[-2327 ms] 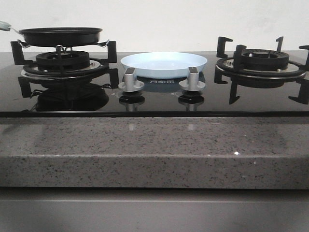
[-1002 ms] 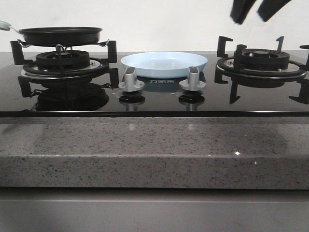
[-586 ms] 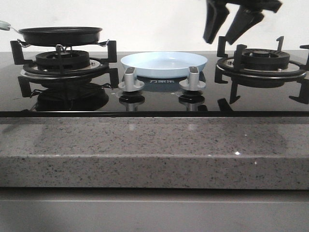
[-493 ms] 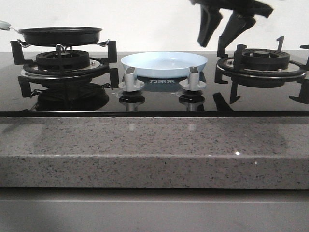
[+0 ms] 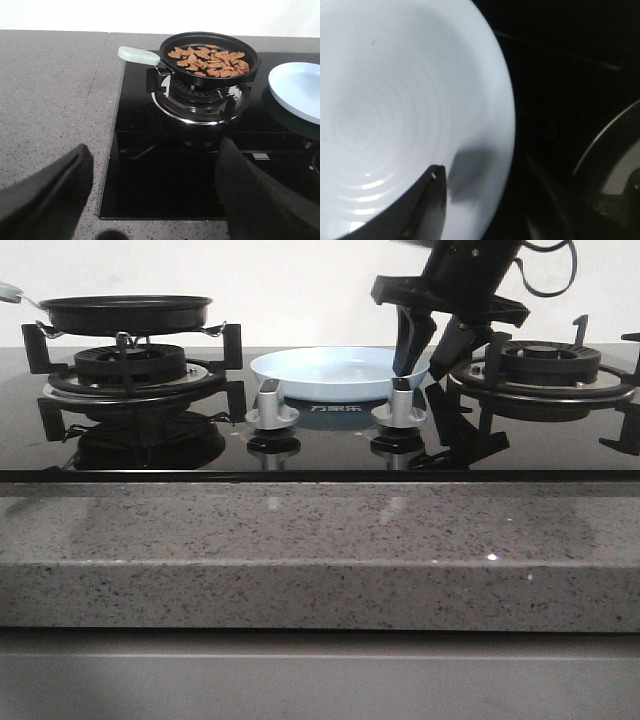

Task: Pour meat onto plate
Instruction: 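Lower the right gripper onto the rim of the light blue plate, then grip the plate rim with the right gripper and lift it up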

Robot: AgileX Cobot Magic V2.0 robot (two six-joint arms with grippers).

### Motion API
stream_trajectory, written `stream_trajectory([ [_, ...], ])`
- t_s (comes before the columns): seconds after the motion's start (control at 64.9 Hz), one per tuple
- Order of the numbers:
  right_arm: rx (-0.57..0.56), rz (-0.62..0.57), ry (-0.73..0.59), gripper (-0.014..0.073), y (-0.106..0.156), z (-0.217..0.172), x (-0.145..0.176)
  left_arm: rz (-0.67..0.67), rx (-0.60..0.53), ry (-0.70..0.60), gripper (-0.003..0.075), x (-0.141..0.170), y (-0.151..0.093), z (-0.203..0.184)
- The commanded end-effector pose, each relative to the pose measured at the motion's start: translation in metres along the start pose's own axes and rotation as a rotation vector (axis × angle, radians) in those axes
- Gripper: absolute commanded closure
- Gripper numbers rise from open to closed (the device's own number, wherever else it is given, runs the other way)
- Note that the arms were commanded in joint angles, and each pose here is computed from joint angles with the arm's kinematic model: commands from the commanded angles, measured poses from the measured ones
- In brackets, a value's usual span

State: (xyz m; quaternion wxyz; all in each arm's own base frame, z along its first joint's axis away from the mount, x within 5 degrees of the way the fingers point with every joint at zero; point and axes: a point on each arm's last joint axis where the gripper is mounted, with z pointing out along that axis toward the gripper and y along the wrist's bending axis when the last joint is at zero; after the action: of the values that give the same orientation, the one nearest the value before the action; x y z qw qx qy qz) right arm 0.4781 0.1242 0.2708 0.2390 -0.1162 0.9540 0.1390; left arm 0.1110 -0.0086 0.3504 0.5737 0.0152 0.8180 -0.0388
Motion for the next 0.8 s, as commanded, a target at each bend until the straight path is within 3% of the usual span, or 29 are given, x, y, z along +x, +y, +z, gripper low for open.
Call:
stream_trajectory([
  [0.0,-0.020,-0.016,-0.100,0.0286,0.008,-0.035,-0.013,-0.003,0.006,-0.106,0.0207,-0.017,-0.001,-0.003],
  [0.17,-0.021,-0.015,-0.085,0.0375,0.007,-0.033,-0.011,-0.003,0.006,-0.106,0.0207,-0.017,-0.001,-0.003],
  [0.478,-0.017,-0.015,-0.120,0.0713,0.007,-0.035,-0.014,-0.003,0.006,-0.106,0.0207,-0.017,-0.001,-0.003],
  [0.786,-0.020,-0.022,-0.218,0.0701,0.017,-0.078,-0.020,-0.003,0.006,-0.106,0.0207,-0.017,-0.001,-0.003],
])
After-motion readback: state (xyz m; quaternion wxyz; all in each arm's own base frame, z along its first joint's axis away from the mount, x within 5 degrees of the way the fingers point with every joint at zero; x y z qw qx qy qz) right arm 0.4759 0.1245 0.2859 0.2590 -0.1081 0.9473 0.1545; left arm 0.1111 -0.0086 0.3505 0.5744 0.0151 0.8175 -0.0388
